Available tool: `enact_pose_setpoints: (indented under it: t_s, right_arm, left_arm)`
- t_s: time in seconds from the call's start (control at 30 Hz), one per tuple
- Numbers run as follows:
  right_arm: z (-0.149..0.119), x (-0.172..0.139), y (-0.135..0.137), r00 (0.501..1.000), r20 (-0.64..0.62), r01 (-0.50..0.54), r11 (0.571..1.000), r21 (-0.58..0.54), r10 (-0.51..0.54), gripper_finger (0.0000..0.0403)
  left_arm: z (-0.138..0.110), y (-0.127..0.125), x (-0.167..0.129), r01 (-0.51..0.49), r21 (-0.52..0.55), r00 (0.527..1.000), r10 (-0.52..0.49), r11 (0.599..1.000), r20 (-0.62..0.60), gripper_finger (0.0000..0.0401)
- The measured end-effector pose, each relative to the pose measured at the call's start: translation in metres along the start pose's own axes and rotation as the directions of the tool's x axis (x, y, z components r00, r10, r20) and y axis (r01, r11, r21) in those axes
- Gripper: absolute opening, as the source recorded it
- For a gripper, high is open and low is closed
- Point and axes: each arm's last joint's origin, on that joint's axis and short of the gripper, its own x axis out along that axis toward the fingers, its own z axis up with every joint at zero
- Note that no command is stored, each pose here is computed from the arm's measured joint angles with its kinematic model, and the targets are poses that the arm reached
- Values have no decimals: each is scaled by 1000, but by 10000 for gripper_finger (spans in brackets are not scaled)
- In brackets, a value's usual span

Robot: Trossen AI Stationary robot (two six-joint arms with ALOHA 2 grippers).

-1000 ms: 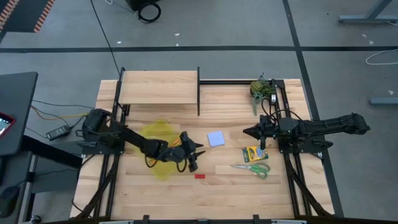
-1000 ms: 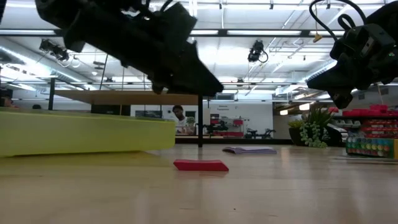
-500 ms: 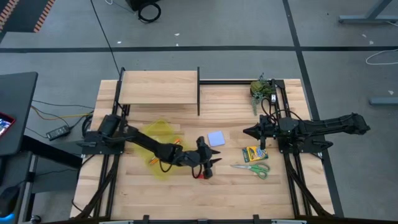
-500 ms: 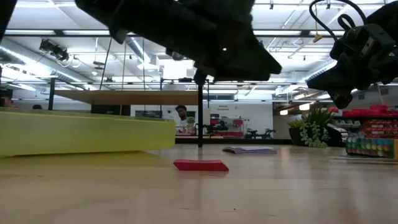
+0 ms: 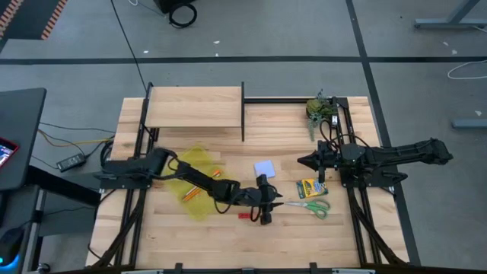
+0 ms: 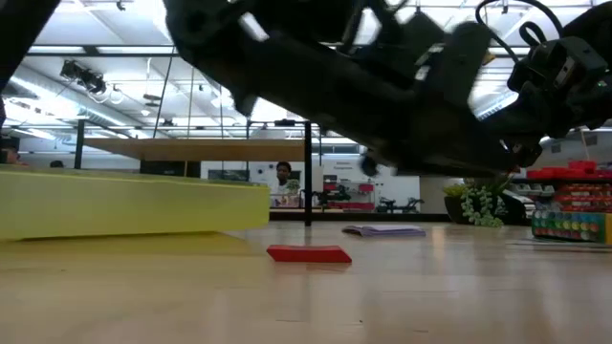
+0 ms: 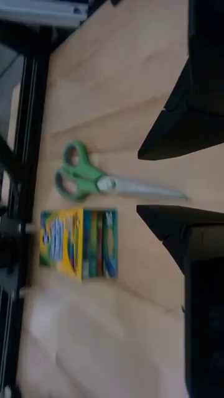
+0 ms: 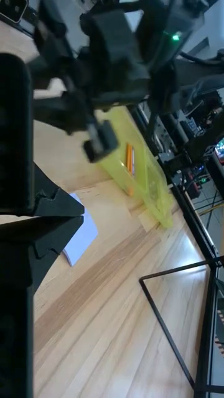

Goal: Pack school essentials
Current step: Put the green scissors into the yellow supply box

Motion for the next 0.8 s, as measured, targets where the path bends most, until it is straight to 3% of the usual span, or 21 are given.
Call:
enact_pose_setpoints:
  t_s: [0.13,0.53,0.8]
  right_arm:
    - [0,0,0,1000,0,0,1000,0,0,10]
    - [0,0,0,1000,0,0,1000,0,0,10]
    - [0,0,0,1000,0,0,1000,0,0,10]
  left_arm:
    - [-1,-3,19,67,-7,998,-67,998,1,134]
    - [12,3,57,101,65,994,-103,993,24,165]
    - [4,14,81,160,73,987,-162,984,20,165]
